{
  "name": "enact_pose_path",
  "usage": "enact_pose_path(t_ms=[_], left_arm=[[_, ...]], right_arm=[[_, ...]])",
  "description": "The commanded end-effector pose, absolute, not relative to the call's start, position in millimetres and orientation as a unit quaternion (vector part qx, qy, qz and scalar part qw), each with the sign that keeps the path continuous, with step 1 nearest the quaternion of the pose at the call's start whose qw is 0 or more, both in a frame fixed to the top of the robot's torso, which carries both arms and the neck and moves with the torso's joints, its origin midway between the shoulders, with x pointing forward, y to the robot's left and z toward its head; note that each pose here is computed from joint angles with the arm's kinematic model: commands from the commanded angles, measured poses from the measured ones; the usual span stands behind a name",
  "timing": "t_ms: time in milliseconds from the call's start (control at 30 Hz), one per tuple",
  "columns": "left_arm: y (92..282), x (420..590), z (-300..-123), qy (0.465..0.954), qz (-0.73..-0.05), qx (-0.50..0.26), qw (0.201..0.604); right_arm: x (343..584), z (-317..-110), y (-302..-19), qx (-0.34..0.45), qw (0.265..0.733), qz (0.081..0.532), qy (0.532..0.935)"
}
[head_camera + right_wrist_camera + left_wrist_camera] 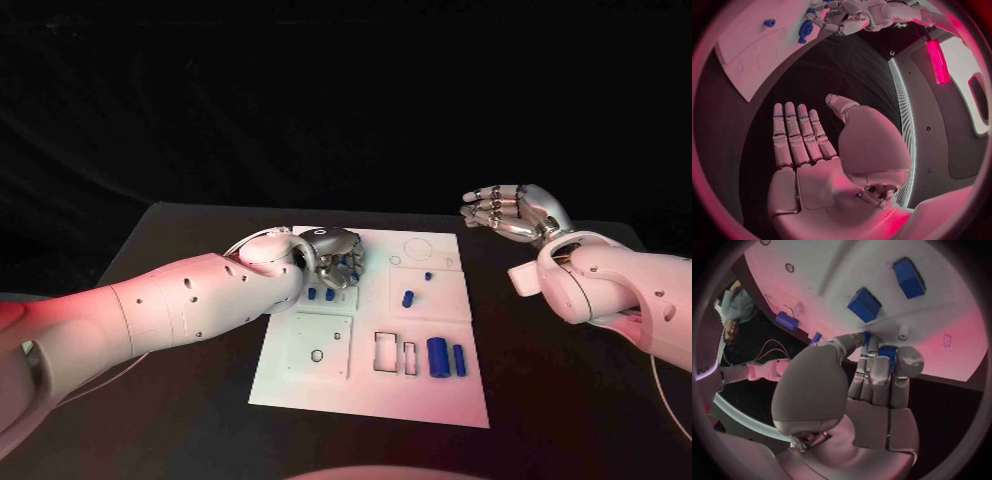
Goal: Assemble the parts on the task board
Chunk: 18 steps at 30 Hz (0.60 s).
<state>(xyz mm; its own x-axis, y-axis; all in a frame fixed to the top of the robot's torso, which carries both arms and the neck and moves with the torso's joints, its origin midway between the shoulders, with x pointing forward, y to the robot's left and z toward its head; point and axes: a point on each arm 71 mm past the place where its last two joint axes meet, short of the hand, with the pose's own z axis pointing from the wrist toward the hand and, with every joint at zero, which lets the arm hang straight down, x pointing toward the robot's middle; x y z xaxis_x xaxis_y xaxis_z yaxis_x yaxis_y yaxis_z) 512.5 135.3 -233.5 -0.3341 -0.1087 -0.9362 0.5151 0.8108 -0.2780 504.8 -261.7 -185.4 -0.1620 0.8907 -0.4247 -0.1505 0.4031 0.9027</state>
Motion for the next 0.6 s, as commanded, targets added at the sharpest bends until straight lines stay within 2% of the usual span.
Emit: enact_pose_path(t_ms=[33,300,600], left_arm=[[133.7,510.8,-235.1,0.766,-0.285,0.132,0.561],[136.9,507.7,-229.4,0.758,-0.295,0.119,0.570],[140.6,504.0,-213.3,0.743,-0.308,0.105,0.584]], right_arm=[[504.3,-185.2,-259.9,0.296,0.569,0.462,0.613],[504.6,-185.3,-260.4,0.296,0.570,0.461,0.612],[504.6,-185.7,-261.0,0.296,0.571,0.461,0.612]])
